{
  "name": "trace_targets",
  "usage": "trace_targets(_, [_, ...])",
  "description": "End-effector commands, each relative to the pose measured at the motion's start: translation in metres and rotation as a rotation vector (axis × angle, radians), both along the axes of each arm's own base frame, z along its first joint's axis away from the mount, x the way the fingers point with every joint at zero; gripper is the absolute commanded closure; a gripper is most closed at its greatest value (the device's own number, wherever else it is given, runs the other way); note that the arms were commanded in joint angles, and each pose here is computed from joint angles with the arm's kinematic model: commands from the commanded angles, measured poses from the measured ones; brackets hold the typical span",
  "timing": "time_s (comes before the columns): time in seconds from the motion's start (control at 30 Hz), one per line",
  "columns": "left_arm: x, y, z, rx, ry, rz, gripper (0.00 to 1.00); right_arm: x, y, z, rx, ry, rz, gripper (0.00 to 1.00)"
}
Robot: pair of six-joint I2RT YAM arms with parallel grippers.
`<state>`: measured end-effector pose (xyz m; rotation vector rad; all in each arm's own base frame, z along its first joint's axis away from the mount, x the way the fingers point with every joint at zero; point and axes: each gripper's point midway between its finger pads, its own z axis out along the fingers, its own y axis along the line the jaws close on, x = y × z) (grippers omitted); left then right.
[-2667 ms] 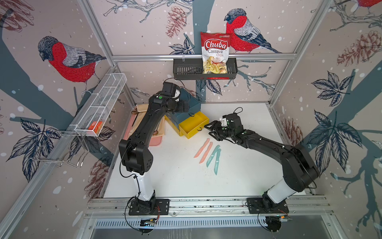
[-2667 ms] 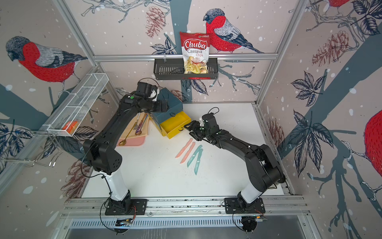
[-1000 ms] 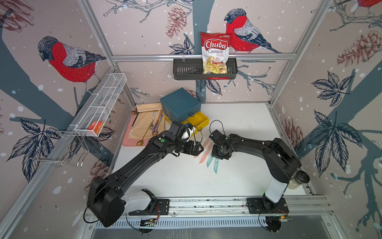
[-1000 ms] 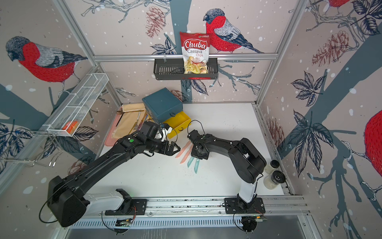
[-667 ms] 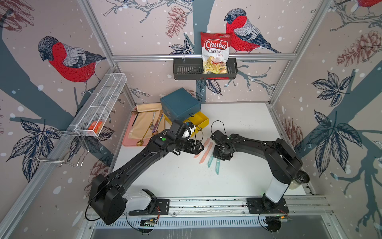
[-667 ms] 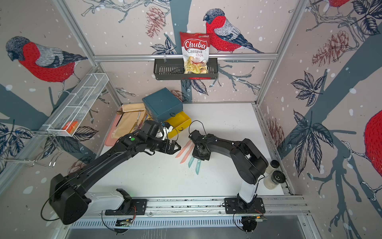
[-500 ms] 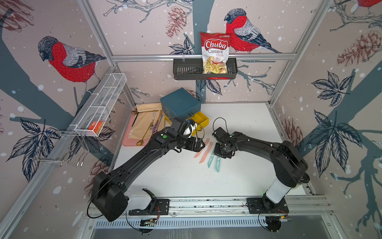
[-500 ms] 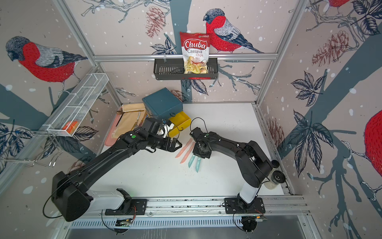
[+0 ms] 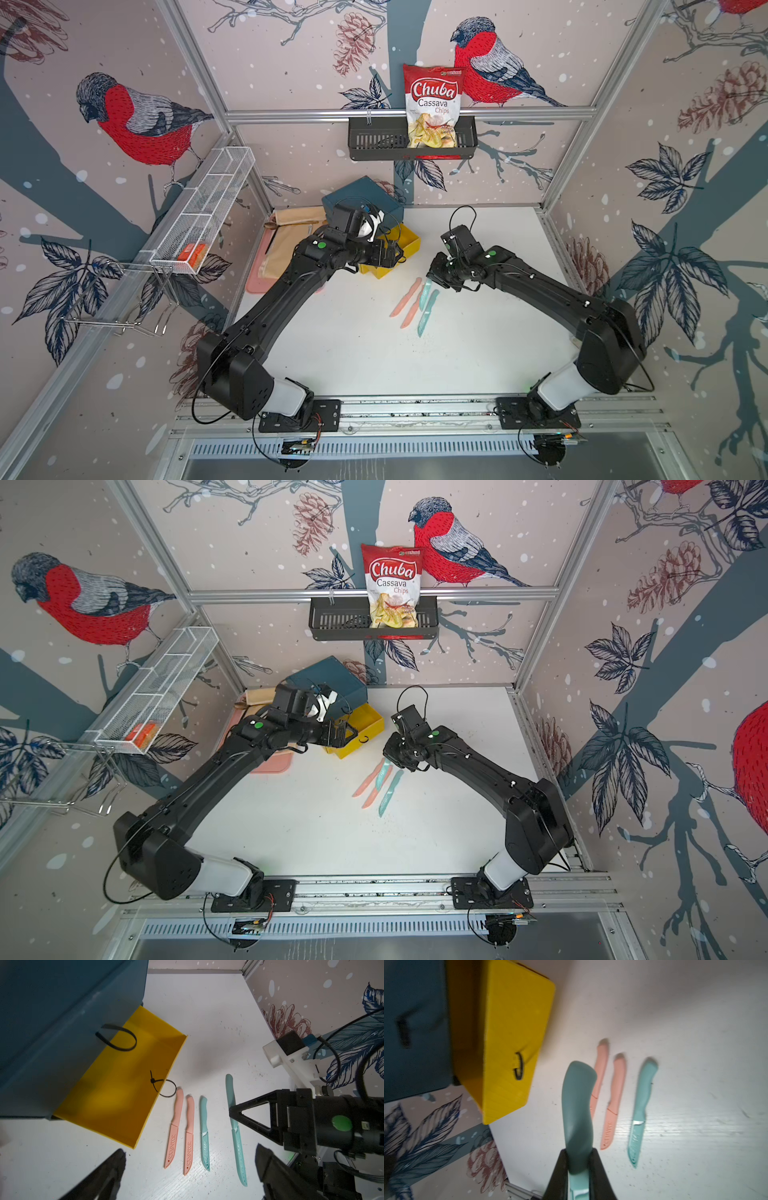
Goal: Place the fruit knives into the drawer by color
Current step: Pick up the fruit knife from the center of the board, then place the fruit knife in the drawer.
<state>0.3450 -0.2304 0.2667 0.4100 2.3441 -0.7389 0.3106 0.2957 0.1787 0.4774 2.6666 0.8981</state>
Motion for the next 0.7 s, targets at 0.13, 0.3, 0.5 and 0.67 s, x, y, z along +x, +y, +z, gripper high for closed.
trace_targets(0.13, [0.029,0.008,0.024,0.040,-0.082,0.027,0.01,0.055,0.071,0.086,0.345,-0.134,0.015,1.00])
trace_targets(0.3, [0.042,0.016,0.035,0.018,-0.100,0.054,0.01,0.085,0.097,0.088,0.396,-0.125,0.034,0.98])
trace_targets(0.5, [0.047,0.025,0.035,0.030,-0.098,0.070,0.01,0.104,0.103,0.059,0.385,-0.071,0.022,0.95])
trace_targets(0.67, [0.050,0.032,0.030,0.023,-0.087,0.081,0.01,0.114,0.109,0.041,0.387,-0.054,0.034,0.66])
